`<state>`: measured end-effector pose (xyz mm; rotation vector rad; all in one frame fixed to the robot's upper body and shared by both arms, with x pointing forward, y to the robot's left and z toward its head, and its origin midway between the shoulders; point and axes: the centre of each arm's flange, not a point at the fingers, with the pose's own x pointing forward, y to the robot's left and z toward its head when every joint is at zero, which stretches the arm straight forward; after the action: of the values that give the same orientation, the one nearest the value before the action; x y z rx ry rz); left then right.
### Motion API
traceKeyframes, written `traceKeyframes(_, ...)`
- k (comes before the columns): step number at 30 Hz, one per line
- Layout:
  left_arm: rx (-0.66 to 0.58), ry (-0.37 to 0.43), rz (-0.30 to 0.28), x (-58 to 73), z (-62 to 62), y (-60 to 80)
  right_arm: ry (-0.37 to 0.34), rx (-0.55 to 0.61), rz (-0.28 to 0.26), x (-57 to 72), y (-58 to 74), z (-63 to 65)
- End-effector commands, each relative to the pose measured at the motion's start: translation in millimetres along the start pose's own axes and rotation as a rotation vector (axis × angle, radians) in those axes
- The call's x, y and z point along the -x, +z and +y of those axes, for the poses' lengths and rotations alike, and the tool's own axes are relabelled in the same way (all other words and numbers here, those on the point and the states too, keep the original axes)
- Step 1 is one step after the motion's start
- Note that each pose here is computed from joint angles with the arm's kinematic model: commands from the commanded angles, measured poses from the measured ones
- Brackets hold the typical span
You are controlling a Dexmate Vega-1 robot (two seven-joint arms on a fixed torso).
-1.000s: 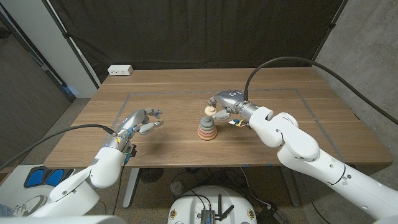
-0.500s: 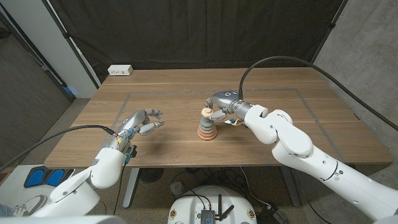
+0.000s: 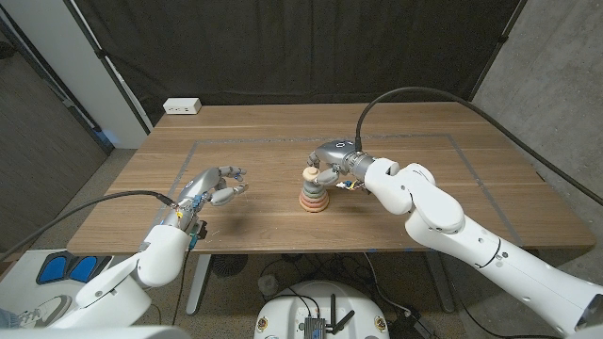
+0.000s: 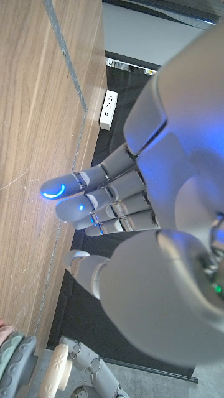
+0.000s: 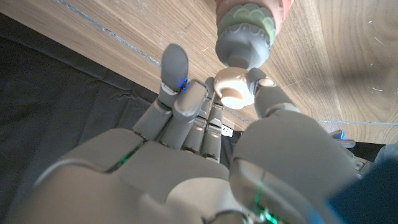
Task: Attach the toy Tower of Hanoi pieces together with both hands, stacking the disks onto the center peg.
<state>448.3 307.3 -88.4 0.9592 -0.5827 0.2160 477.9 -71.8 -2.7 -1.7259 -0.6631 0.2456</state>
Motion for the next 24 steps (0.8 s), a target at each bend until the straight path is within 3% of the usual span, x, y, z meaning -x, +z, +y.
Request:
traceKeyframes(1, 0.004, 0.007, 0.006, 0.5, 0.7, -2.8, 0.028, 0.003, 0.005, -4.6, -0.5, 3.4)
traceKeyframes(24, 0.010, 0.002, 0.012, -1.1, -0.9, -5.7, 0.059, 0.005, 0.007, -9.0, -2.0, 9.7)
